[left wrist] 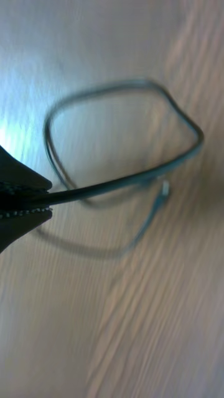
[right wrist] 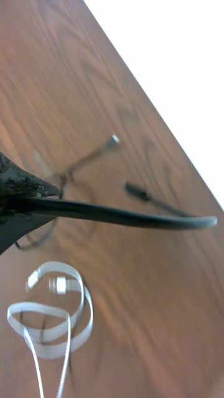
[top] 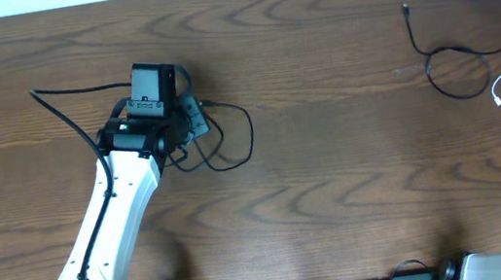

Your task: Untangle cables

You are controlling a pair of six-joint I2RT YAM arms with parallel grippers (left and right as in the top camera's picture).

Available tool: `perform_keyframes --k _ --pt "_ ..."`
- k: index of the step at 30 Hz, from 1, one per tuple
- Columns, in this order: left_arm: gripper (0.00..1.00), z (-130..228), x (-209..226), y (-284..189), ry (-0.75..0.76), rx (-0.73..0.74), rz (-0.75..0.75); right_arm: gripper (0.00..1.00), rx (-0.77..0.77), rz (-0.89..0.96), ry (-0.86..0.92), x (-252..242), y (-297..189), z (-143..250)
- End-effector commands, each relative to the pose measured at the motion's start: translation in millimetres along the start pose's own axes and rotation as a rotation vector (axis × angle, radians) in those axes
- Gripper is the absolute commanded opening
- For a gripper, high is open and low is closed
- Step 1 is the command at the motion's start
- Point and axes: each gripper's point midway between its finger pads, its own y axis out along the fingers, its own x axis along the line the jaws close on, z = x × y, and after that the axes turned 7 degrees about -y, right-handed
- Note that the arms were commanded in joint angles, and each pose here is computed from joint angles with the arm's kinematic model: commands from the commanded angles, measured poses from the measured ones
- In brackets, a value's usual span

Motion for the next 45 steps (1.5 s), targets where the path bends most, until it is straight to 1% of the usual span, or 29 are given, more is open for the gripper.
perform_keyframes --k 1,5,8,13,17,20,22,24,26,27,28,29,30,31,33,34,36,37,38,39,43,45 --pt "0.08 16 -37 -5 0.074 0.076 0.173 0.01 0.067 -0.27 -0.029 56 -8 15" --pt "0.08 23 -53 -6 0.136 0.075 0.204 0.01 0.181 -0.309 -0.049 81 -8 46" --pt "0.08 27 -62 -6 0.161 0.07 0.22 0.01 0.232 -0.366 -0.078 104 -9 63" --pt "0.08 29 -65 -5 0.172 0.071 0.221 0.01 0.286 -0.553 -0.134 158 -22 83" --pt "0.08 29 -65 -5 0.172 0.071 0.22 0.01 0.315 -0.759 -0.163 201 -45 93" --pt "0.08 29 -65 -5 0.172 0.071 0.22 0.01 0.316 -0.898 -0.174 222 -62 92" --pt "0.08 29 -65 -5 0.172 0.071 0.22 0.01 0.318 -0.95 -0.164 230 -69 91" --pt "0.08 29 -65 -5 0.172 0.071 0.22 0.02 0.308 -0.954 -0.16 232 -69 88" --pt "0.09 29 -65 -5 0.172 0.071 0.22 0.04 0.302 -0.889 -0.161 225 -60 88" --pt "0.13 29 -65 -5 0.172 0.071 0.22 0.06 0.303 -0.831 -0.158 218 -53 89" --pt "0.17 29 -65 -5 0.172 0.071 0.22 0.15 0.31 -0.753 -0.155 208 -44 92" --pt "0.27 29 -65 -5 0.172 0.071 0.22 0.26 0.316 -0.701 -0.154 201 -39 94" --pt "0.38 30 -65 -5 0.172 0.071 0.221 0.28 0.331 -0.605 -0.153 187 -30 99" --pt "0.51 30 -65 -5 0.172 0.072 0.221 0.31 0.351 -0.479 -0.156 167 -21 105" --pt "0.66 30 -65 -5 0.172 0.072 0.221 0.38 0.37 -0.339 -0.166 144 -14 111" --pt "0.71 30 -65 -5 0.172 0.072 0.221 0.45 0.379 -0.277 -0.172 133 -12 114" --pt "0.79 30 -66 -5 0.173 0.076 0.227 0.56 0.396 -0.156 -0.188 111 -9 119" --pt "0.8 31 -67 -5 0.174 0.077 0.228 0.59 0.399 -0.144 -0.19 109 -8 120" --pt "0.84 35 -71 -6 0.186 0.082 0.233 0.62 0.408 -0.14 -0.19 108 -7 124" --pt "0.85 37 -73 -6 0.202 0.085 0.237 0.62 0.412 -0.14 -0.19 107 -7 125" --pt "0.87 55 -87 -5 0.403 0.092 0.255 0.63 0.434 -0.136 -0.203 104 -4 134" --pt "0.88 56 -83 -1 0.478 0.066 0.198 0.64 0.451 -0.132 -0.203 102 -2 140"
